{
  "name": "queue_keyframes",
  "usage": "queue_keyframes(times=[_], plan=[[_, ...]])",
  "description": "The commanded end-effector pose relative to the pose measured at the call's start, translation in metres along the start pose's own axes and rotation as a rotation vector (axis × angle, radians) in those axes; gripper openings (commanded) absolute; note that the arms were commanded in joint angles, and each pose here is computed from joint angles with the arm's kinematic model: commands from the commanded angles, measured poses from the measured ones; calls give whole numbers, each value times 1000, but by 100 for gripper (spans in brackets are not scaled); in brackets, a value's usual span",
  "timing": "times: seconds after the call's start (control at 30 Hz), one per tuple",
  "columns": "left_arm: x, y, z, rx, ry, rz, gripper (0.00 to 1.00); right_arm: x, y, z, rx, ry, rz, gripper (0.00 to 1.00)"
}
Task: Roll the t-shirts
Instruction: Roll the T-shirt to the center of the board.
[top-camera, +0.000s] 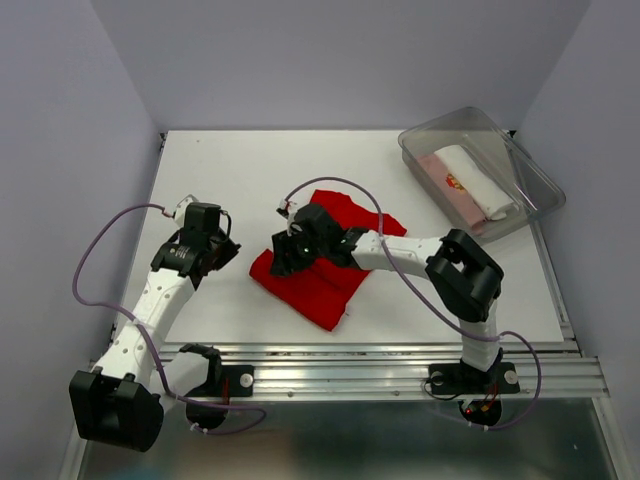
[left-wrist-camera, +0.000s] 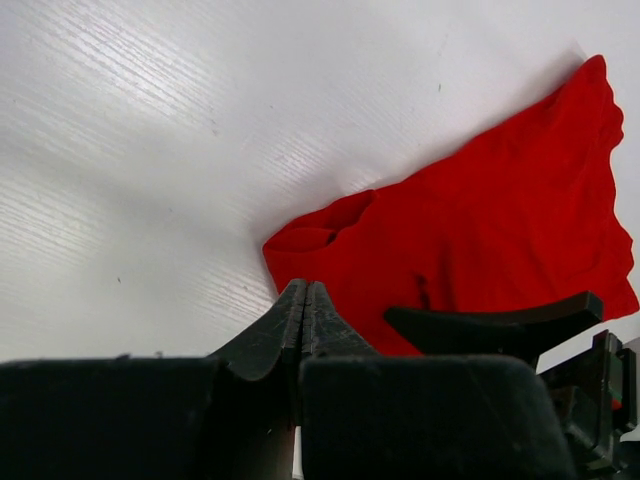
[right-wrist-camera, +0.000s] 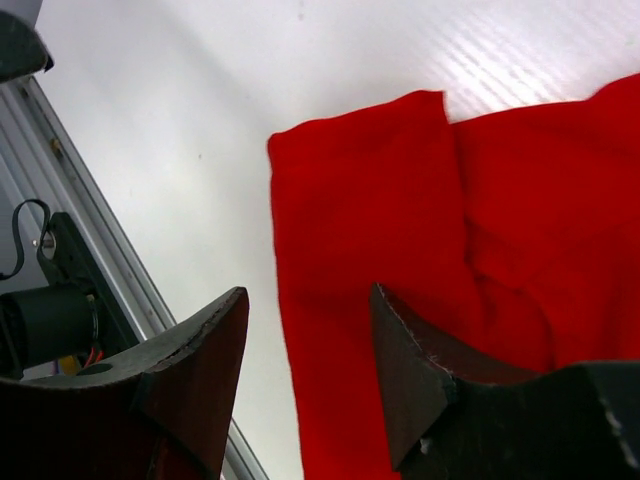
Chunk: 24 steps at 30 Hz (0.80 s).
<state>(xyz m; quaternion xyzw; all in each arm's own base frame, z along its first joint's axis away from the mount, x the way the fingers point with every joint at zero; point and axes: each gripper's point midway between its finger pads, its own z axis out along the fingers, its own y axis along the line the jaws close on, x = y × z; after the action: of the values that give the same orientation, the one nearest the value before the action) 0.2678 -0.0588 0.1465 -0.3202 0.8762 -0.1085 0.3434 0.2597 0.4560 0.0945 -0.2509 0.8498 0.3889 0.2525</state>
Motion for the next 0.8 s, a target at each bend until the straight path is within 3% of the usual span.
queue_keyframes(times=[0.0, 0.17, 0.3, 0.4, 0.77], plan=[[-9, -4, -6, 11, -24, -4, 4, -7, 25, 9, -67, -18, -49, 57], [8, -15, -3, 104, 40, 19, 0, -26, 29, -11, -9, -96, -57, 51], [41, -39, 5, 281, 158, -6, 0, -19, 15, -46, 95, -125, -64, 31], [54, -51, 10, 304, 188, 15, 0, 2, 4, -69, 141, -108, -43, 20], [88, -24, 53, 143, 245, 39, 0, 92, -56, -109, 354, 34, 53, 12]])
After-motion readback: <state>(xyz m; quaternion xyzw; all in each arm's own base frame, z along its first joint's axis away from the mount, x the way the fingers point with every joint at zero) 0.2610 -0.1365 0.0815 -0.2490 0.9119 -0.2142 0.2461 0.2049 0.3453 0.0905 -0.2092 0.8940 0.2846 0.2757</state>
